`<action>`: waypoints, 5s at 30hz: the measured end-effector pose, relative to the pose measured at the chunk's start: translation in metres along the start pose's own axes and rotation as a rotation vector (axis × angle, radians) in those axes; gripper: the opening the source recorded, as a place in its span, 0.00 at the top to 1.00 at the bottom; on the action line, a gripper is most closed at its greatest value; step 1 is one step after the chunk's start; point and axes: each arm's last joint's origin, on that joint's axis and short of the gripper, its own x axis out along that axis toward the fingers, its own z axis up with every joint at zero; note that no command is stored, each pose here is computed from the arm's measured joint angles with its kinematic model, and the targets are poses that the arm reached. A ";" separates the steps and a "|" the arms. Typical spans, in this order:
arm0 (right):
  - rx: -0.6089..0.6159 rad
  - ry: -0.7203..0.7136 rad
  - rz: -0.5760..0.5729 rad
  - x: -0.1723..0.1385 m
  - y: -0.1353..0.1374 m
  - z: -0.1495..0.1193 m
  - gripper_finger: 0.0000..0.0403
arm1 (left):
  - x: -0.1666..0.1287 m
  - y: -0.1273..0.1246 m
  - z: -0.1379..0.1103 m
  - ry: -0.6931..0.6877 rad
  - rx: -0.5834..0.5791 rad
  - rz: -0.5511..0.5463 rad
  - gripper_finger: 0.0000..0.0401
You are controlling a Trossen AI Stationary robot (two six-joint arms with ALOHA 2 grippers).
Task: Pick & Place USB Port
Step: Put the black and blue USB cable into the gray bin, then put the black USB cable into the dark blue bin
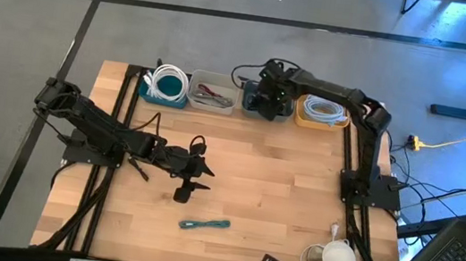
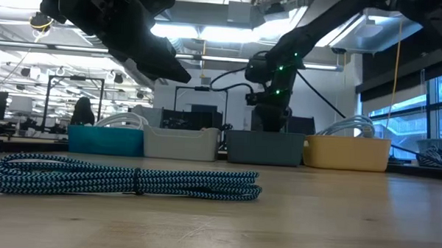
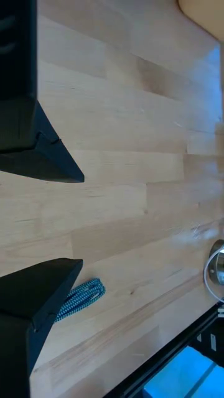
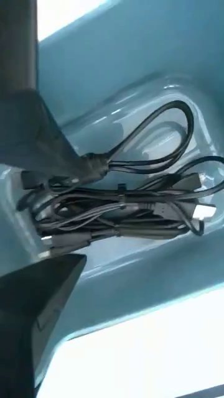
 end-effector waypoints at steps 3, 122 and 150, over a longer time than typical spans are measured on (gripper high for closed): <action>0.025 -0.029 -0.070 -0.019 -0.001 0.000 0.40 | 0.000 0.000 0.000 0.000 0.000 0.000 0.50; -0.096 -0.454 0.299 -0.105 0.197 -0.116 0.42 | -0.010 0.280 -0.047 0.594 0.203 0.450 0.94; -0.109 -0.430 0.289 -0.104 0.196 -0.118 0.42 | -0.093 0.100 0.016 0.791 -0.073 0.154 0.52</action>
